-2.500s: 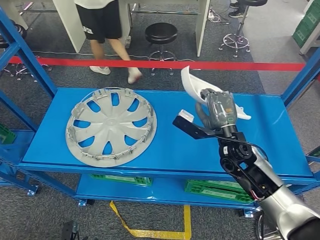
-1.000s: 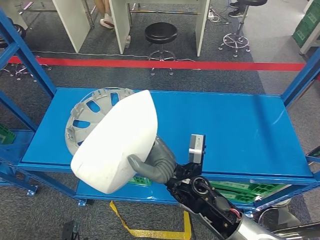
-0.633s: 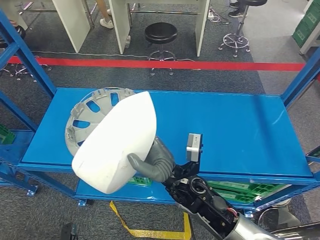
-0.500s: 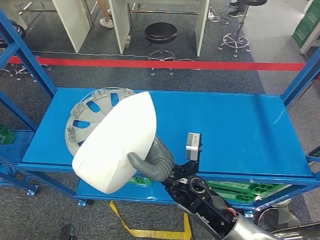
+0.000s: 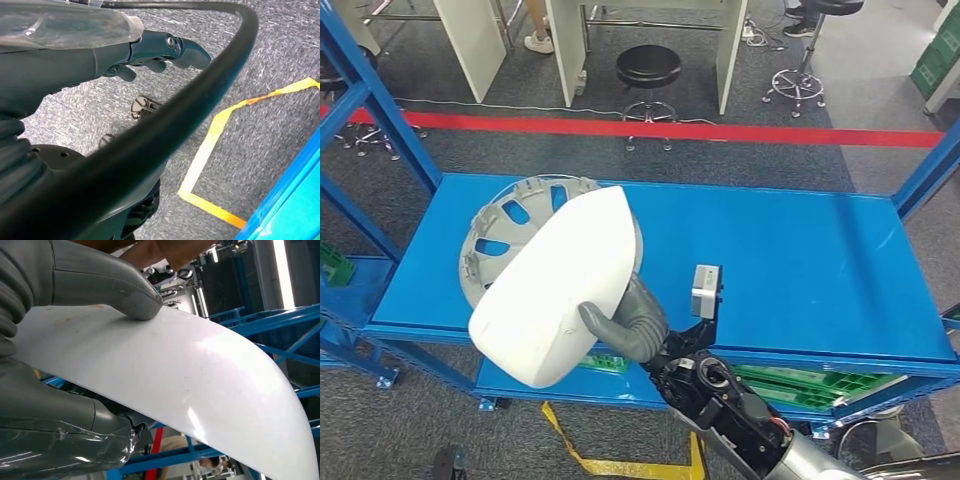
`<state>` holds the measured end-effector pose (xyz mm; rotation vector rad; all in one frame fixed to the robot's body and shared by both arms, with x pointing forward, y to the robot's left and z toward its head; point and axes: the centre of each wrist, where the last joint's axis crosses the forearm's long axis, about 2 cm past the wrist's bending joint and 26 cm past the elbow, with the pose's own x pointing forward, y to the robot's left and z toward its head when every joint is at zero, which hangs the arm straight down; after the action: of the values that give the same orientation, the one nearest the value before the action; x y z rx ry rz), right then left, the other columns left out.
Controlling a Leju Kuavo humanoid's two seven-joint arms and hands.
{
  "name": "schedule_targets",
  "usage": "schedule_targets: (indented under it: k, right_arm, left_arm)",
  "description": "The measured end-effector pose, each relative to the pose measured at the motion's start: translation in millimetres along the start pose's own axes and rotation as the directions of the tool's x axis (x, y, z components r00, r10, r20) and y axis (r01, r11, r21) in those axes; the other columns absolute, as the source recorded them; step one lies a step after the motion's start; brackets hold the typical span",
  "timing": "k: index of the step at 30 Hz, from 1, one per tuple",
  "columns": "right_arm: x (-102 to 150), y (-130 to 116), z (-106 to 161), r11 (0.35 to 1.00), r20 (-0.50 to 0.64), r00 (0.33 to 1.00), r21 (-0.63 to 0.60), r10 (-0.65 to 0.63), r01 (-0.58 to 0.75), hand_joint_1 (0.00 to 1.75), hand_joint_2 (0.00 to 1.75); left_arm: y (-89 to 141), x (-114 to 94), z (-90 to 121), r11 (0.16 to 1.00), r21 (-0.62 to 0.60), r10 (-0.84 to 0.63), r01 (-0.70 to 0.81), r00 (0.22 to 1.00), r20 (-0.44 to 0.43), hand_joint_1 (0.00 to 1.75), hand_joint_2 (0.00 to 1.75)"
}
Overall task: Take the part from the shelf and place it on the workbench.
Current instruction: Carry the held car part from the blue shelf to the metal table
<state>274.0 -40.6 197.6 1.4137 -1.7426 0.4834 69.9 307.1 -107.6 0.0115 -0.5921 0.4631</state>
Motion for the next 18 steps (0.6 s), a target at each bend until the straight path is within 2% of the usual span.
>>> schedule_targets:
  k: [18]
  right_arm:
    - [-5.0,0.4,-1.9,0.999,-0.013,1.000,-0.035,-0.001,0.001,1.73,1.75]
  left_arm:
    - [0.8,-1.2,0.6,1.000,-0.007,0.003,-0.003,1.000,0.000,0.00,1.75]
